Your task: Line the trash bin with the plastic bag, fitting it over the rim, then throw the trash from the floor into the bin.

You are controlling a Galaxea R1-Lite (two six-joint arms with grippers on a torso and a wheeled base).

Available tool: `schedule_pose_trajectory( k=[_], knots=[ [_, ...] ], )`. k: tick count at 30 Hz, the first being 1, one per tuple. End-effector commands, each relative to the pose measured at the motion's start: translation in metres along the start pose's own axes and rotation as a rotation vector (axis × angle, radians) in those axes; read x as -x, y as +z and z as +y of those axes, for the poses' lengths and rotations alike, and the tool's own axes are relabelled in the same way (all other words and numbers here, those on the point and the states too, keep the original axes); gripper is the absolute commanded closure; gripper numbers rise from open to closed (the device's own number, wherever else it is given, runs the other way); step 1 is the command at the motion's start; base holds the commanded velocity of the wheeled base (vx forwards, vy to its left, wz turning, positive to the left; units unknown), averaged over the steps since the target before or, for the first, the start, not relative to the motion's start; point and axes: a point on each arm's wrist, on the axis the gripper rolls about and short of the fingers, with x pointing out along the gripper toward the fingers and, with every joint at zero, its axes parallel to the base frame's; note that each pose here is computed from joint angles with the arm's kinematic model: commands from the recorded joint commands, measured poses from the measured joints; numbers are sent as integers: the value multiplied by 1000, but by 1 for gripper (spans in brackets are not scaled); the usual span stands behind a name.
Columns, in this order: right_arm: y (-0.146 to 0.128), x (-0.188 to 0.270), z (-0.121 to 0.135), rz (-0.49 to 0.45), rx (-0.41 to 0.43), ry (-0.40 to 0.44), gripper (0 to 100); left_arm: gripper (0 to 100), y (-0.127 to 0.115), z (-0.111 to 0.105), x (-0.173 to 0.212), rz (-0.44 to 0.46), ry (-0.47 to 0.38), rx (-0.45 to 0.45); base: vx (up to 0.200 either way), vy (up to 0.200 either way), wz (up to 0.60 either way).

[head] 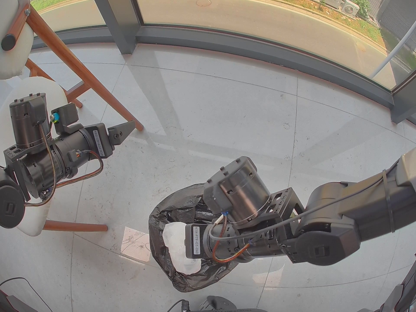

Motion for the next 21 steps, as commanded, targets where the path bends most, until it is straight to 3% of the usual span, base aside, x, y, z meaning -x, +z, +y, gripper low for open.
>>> schedule_pose_trajectory(
  k=[1, 13, 14, 21],
  knots=[
    [-4, -2, -16, 18, -14, -51, 100, 0, -1, 0, -1, 2, 1, -1, 0, 0, 0],
    [1, -14, -30, 1, -12, -72, 100, 0, 0, 0, 0, -2, -2, 0, 0, 0, 0],
    [-1, -14, -31, 4, -1, -74, 0, 0, 0, 0, 0, -2, -2, 1, 0, 0, 0],
    [-2, -8, -33, -13, 2, -89, 0, 0, 2, 0, 2, -8, -3, 1, 0, 0, 0]
  ],
)
